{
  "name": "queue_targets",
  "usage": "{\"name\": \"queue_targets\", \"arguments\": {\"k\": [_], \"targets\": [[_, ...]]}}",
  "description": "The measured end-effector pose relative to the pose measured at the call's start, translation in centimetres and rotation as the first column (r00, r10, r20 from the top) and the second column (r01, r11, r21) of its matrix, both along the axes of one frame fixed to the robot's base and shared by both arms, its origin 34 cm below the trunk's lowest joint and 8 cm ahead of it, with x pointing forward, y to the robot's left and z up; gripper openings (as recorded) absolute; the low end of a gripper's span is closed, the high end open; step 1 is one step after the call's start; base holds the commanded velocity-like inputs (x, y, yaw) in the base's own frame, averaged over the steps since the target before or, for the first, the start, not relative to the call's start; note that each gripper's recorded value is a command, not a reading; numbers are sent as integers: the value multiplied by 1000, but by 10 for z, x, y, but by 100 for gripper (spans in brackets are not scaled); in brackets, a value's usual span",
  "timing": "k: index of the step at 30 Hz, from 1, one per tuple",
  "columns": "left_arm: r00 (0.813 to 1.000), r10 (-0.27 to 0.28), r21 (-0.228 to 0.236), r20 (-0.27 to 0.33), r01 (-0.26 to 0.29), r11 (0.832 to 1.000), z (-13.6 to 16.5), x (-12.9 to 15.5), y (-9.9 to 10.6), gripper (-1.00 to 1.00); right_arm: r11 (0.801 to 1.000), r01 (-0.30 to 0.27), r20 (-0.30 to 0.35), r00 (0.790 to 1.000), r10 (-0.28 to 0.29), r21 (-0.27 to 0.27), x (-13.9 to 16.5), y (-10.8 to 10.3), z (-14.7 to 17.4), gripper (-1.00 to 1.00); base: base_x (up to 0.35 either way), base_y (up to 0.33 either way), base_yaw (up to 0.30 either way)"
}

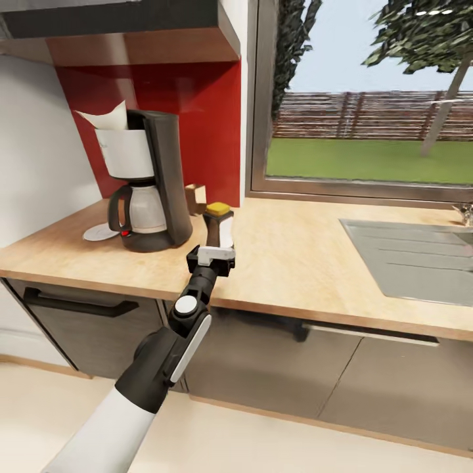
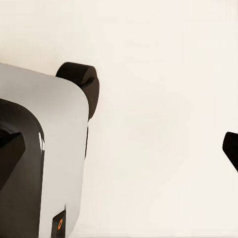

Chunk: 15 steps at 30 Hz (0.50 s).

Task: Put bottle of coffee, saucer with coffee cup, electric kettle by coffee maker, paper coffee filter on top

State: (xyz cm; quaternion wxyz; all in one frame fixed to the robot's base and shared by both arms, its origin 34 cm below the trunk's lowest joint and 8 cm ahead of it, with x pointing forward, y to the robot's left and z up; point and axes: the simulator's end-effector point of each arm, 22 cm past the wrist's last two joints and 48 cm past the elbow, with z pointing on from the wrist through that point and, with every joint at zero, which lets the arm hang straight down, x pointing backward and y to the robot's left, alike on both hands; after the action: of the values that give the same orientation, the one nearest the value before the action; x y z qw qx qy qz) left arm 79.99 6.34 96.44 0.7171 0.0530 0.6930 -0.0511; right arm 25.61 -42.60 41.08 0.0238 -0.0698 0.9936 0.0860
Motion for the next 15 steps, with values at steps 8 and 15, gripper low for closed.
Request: {"name": "queue_targets", "arguments": {"k": [8, 15], "targets": [[998, -36, -48, 50, 38, 998, 30, -10, -8, 100, 1000, 0, 1, 1000, 0, 0, 0, 0, 0, 100, -101, 0, 0], [967, -251, -219, 51, 256, 941, 51, -42, -56, 100, 1000, 0, 3, 1000, 0, -1, 0, 0, 0, 100, -13, 0, 0]]}}
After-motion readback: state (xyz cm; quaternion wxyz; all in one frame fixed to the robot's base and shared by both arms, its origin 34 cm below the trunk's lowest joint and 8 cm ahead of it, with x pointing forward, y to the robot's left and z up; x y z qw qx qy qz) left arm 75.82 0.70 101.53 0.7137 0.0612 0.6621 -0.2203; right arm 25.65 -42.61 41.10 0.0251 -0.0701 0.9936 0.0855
